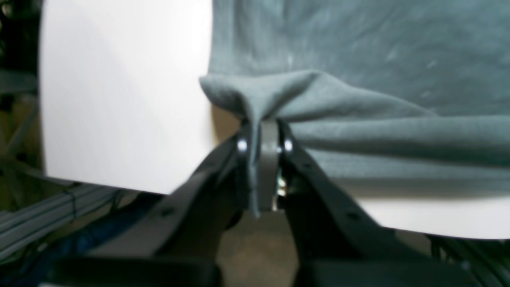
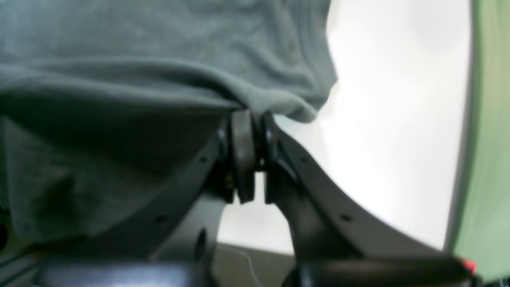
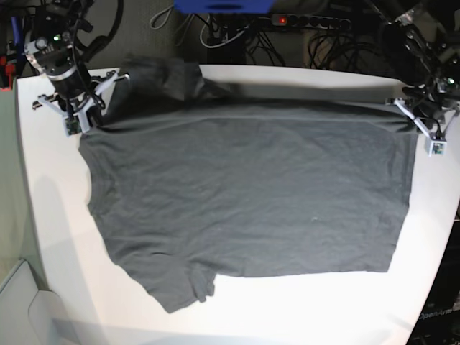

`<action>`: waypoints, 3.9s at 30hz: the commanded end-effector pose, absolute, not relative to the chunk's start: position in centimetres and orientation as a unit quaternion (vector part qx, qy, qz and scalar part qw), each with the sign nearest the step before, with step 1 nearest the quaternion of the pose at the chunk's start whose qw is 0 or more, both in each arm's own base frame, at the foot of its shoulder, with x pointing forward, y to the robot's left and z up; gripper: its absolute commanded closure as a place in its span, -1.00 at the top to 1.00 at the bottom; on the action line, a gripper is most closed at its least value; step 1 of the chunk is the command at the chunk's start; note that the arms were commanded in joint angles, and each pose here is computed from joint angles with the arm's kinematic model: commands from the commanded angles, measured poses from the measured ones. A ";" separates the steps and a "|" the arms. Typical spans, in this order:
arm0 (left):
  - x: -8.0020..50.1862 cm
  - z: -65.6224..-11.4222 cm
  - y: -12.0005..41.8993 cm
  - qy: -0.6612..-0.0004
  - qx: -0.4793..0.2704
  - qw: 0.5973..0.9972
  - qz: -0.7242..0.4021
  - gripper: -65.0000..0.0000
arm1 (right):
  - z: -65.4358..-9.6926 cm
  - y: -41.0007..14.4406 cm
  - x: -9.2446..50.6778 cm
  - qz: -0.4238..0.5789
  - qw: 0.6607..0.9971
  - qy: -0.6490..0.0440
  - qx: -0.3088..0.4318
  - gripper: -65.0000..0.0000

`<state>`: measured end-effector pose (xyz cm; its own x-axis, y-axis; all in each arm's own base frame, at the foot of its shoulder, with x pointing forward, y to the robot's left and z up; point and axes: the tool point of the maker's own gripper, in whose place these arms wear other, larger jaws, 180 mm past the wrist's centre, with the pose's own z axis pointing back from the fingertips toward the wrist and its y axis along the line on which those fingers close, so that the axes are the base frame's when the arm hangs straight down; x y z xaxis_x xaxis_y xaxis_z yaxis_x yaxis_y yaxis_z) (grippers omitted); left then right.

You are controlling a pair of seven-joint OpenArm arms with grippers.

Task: Layout the t-shirt on the table in an organized manner, then fold the t-shirt properly
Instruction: 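Fold the held collar edge with both grippers toward the hem, then lower the folded edge with both grippers and release it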

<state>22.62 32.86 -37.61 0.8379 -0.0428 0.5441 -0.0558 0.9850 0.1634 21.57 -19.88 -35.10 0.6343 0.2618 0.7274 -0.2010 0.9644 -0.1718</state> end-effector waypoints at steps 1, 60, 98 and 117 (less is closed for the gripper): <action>24.2 -36.3 33.3 -0.314 0.090 0.945 0.002 -0.99 | -33.7 -19.9 22.7 0.129 0.890 -0.436 -0.040 -1.00; 38.7 -33.1 33.2 -0.416 0.034 0.909 0.014 -0.99 | -33.2 -21.7 38.2 0.090 0.865 -0.493 0.020 -1.00; 33.3 -41.6 34.1 -0.364 -0.025 0.926 0.095 0.59 | -35.4 -22.5 32.2 0.149 0.883 -0.445 -0.020 0.29; 32.9 -41.6 35.1 -0.354 -0.014 0.931 0.093 -1.00 | -38.7 -25.8 33.1 0.099 0.907 -0.408 -0.006 0.30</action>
